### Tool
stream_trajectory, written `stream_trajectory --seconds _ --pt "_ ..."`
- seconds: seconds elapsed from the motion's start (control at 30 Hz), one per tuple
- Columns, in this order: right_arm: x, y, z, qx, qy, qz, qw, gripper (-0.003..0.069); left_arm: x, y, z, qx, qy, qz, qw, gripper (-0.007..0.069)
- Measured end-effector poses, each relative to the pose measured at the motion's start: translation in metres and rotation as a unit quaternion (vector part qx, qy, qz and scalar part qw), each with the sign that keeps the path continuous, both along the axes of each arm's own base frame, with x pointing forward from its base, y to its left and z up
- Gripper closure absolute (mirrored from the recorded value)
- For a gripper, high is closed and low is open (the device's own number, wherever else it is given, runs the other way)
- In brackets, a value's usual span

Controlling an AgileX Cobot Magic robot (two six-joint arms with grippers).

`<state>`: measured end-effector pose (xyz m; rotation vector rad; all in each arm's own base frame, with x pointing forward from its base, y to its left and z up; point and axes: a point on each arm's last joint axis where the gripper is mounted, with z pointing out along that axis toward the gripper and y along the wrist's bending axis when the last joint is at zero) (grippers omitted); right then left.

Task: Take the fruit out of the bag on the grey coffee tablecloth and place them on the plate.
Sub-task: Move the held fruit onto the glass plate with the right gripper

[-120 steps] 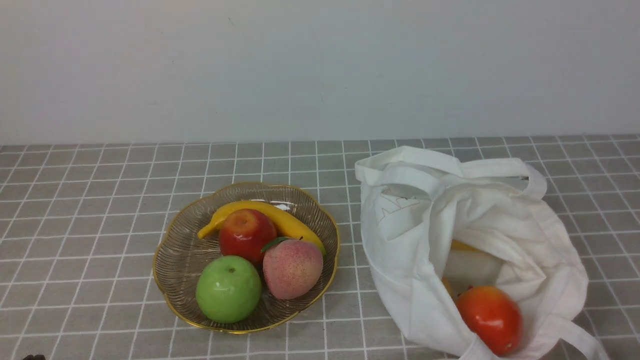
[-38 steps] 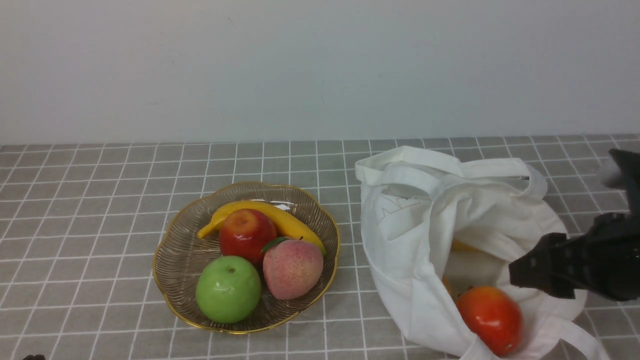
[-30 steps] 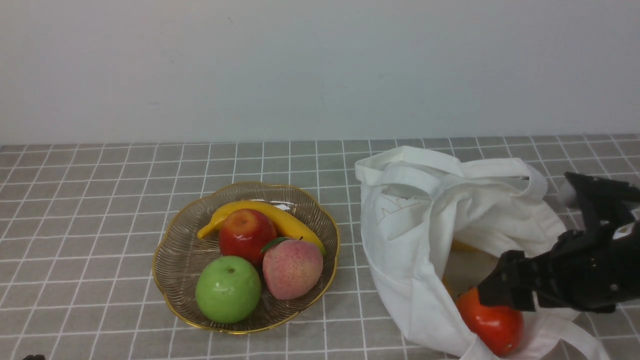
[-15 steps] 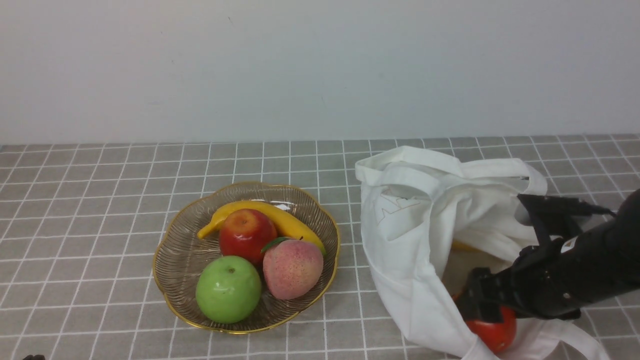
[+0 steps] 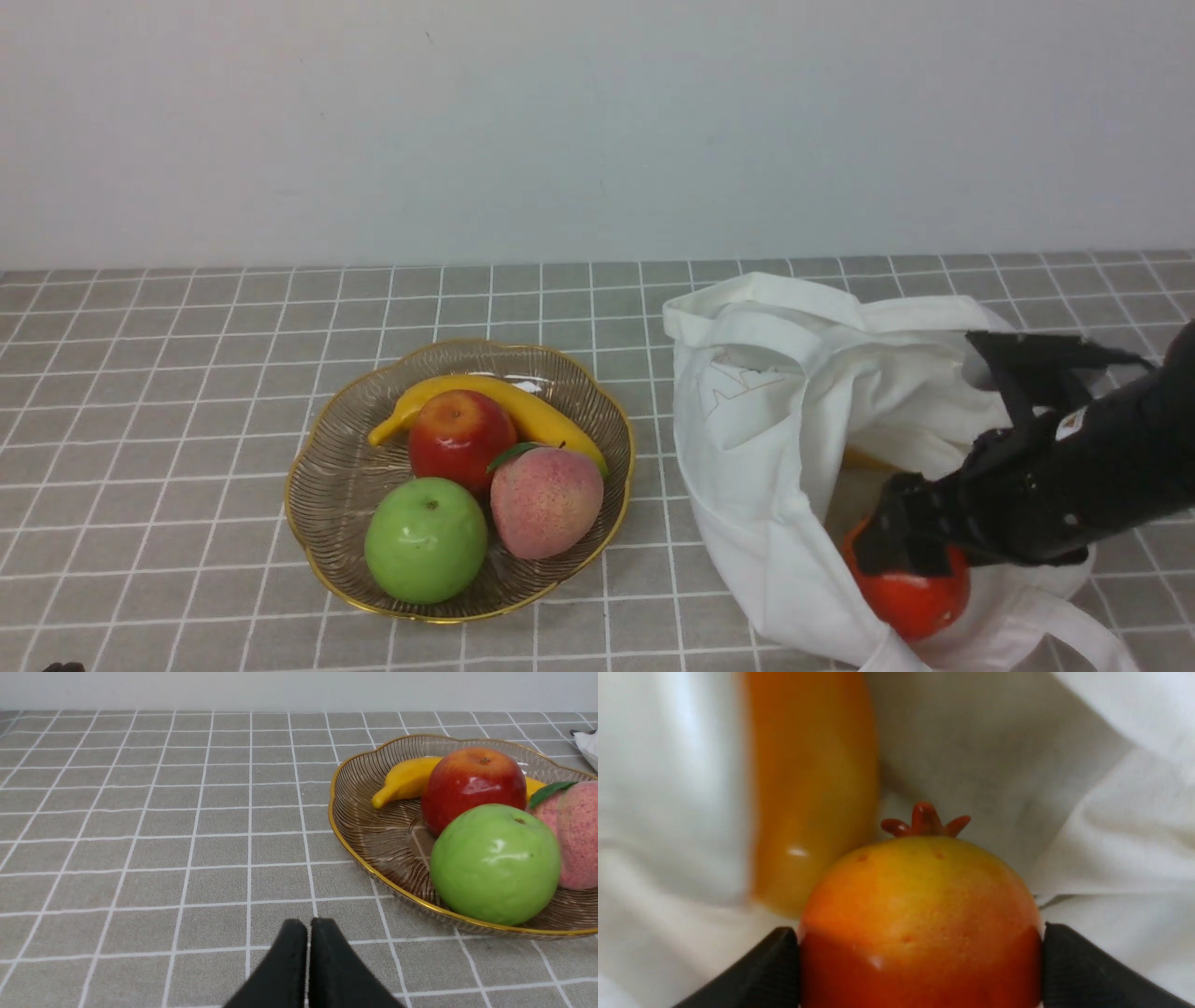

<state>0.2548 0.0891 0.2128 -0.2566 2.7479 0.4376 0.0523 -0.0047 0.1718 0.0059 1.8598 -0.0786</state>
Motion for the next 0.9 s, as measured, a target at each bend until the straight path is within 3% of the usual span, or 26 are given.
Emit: stream_trajectory --seconds 0.23,0.43,0.5,0.63,0.9 --pt "-0.010 -0.001 0.089 0.027 -0.099 0.011 0.995 0.0062 0.000 0.000 0.000 0.000 0.000 0.000 1.000 0.0633" --pt "-0.021 0.012 0.151 0.128 -0.176 0.043 0.975 0.0062 0.000 0.000 0.000 0.000 0.000 0.000 1.000 0.0633" --pt "-0.020 0.020 0.155 0.142 -0.183 0.062 0.971 0.0062 0.000 0.000 0.000 0.000 0.000 0.000 1.000 0.0633" --pt "-0.008 0.073 0.151 0.175 -0.182 0.163 0.954 0.0062 0.000 0.000 0.000 0.000 0.000 0.000 1.000 0.0633" --pt "0.026 0.185 0.106 0.141 -0.146 0.288 0.936 0.0062 0.000 0.000 0.000 0.000 0.000 0.000 1.000 0.0633"
